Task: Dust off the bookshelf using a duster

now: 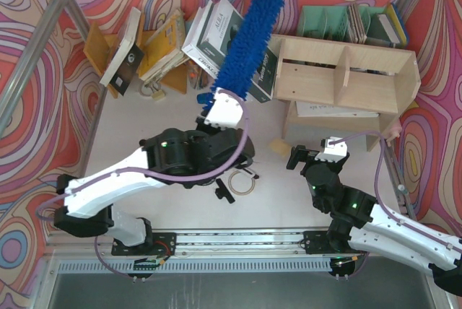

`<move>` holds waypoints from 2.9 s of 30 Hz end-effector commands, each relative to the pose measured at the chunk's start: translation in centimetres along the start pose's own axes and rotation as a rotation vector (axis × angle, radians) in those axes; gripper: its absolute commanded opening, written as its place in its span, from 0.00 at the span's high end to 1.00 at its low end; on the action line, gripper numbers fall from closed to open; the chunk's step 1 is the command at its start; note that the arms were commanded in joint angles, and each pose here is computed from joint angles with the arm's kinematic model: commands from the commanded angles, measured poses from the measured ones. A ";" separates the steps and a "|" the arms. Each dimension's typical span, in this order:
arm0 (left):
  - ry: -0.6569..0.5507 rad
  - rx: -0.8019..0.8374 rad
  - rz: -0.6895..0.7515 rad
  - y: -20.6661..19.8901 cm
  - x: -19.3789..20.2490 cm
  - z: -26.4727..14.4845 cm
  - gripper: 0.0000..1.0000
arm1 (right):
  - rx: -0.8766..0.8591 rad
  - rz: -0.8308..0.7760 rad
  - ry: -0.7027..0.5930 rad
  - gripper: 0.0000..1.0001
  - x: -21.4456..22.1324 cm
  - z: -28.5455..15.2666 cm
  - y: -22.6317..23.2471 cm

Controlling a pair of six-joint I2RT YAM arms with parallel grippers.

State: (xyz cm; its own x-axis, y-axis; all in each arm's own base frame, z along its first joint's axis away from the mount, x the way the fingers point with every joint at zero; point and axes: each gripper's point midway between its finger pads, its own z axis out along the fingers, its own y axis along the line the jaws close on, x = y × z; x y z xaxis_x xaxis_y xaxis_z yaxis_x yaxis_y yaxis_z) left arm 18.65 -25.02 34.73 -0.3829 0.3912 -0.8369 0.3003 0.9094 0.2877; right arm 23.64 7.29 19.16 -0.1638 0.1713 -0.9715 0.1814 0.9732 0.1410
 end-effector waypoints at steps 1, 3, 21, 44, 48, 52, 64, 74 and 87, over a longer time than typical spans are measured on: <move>-0.104 -0.129 -0.047 5.6 -1.7 -1.4 1.00 | 0.019 0.030 -0.026 0.01 -1.3 -0.1 -0.1; -0.107 -0.129 -0.060 6.1 -1.6 -1.5 1.00 | 0.020 0.030 -0.027 0.01 -1.4 -0.1 -0.1; 0.030 0.073 -0.025 -3.1 1.4 1.8 1.00 | 0.024 0.027 -0.025 0.01 -1.3 -0.1 -0.1; -0.175 -0.117 -0.021 6.5 -1.7 -1.0 1.00 | 0.023 0.042 -0.028 0.01 -1.4 -0.2 -0.3; -0.270 -0.086 0.038 6.4 -1.6 -0.5 1.00 | 0.026 0.041 -0.029 0.01 -1.4 -0.2 -0.3; -0.451 -0.026 0.158 6.2 -1.9 -0.4 1.00 | 0.028 0.038 -0.027 0.01 -1.3 -0.2 -0.3; -0.697 0.151 0.294 8.1 -3.0 1.2 1.00 | 0.034 0.026 -0.022 0.01 -1.1 -0.1 -0.2; -0.756 0.301 0.353 8.5 -5.3 4.9 1.00 | 0.045 0.017 -0.020 0.01 -1.1 0.0 -0.3; -0.728 0.411 0.390 11.0 -5.7 7.3 1.00 | 0.061 -0.003 -0.019 0.01 -1.0 0.2 -0.3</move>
State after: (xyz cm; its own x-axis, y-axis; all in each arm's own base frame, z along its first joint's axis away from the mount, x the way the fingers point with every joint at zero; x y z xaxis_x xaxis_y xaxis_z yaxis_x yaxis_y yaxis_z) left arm 31.12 -16.91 37.67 0.3408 0.4133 -0.8444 0.5912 0.6041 0.5343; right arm 23.88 7.16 18.64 -0.1787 0.1412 -0.9737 0.2092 0.9725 0.1026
